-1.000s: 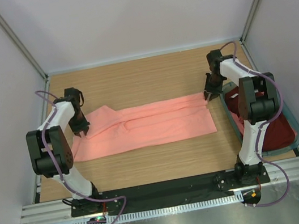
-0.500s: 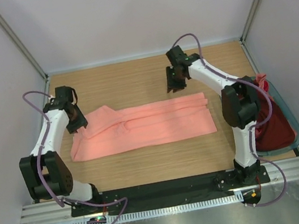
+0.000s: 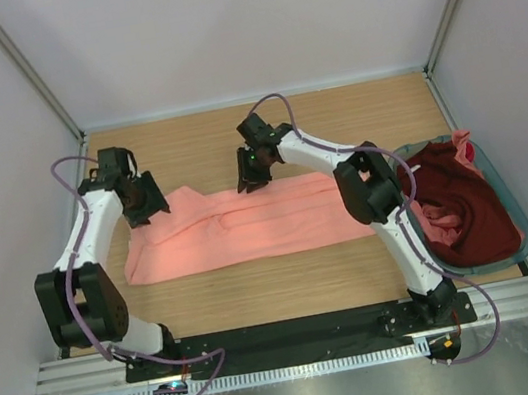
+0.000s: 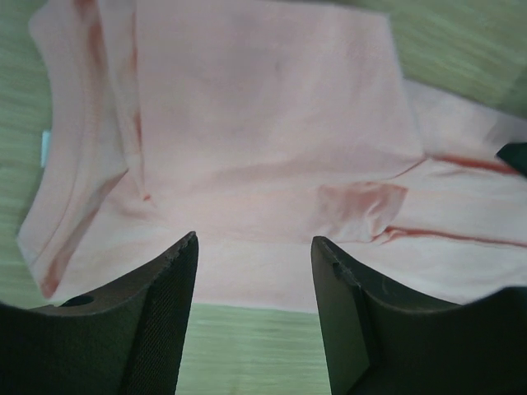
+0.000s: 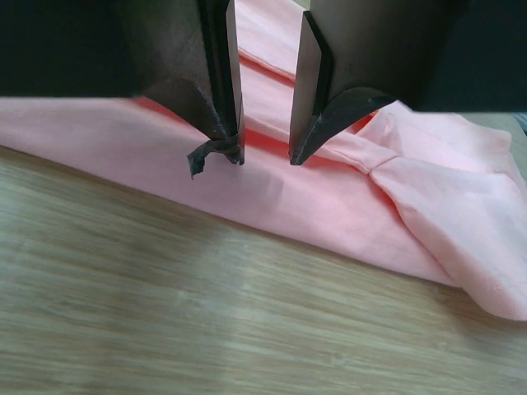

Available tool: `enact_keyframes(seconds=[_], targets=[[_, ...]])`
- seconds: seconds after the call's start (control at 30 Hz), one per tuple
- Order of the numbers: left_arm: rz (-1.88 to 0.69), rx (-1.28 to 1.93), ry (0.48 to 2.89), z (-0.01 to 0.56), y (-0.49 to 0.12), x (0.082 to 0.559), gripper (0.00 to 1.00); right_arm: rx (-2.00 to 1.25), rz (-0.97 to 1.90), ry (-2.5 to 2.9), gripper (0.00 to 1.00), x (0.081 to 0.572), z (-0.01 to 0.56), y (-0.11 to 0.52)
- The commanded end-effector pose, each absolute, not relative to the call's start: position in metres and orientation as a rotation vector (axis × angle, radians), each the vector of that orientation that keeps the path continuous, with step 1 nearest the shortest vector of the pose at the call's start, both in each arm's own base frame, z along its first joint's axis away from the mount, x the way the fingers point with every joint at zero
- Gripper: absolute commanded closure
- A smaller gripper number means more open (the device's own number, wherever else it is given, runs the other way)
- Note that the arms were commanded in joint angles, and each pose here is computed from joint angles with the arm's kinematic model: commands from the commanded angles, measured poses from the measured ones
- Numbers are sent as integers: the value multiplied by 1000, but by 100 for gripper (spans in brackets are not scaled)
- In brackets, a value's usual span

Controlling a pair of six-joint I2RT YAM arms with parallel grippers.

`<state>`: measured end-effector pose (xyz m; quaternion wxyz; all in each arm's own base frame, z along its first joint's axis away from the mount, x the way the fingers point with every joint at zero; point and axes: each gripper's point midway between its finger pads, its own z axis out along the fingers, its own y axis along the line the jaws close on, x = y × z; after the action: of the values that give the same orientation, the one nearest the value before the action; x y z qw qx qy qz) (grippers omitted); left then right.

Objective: Fold and stack the t-shirts
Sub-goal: Fold the tshirt

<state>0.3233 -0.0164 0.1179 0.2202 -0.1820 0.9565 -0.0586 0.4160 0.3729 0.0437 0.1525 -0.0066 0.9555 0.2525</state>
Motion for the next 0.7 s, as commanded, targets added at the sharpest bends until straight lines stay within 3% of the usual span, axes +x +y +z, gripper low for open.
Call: enact_keyframes(seconds=[0.0, 0.2, 0.5, 0.67], targets=[[-295, -390, 2569, 136, -32, 377, 41, -35, 816, 2652, 65, 426, 90, 384], [-338, -447, 2606, 123, -55, 436, 42, -117, 627, 2667, 64, 416, 116, 344], [194, -508, 2706, 93, -56, 459, 43, 8, 554, 2625, 63, 409, 147, 262], [321, -532, 2695, 86, -56, 458, 47, 78, 554, 2617, 63, 409, 150, 230]])
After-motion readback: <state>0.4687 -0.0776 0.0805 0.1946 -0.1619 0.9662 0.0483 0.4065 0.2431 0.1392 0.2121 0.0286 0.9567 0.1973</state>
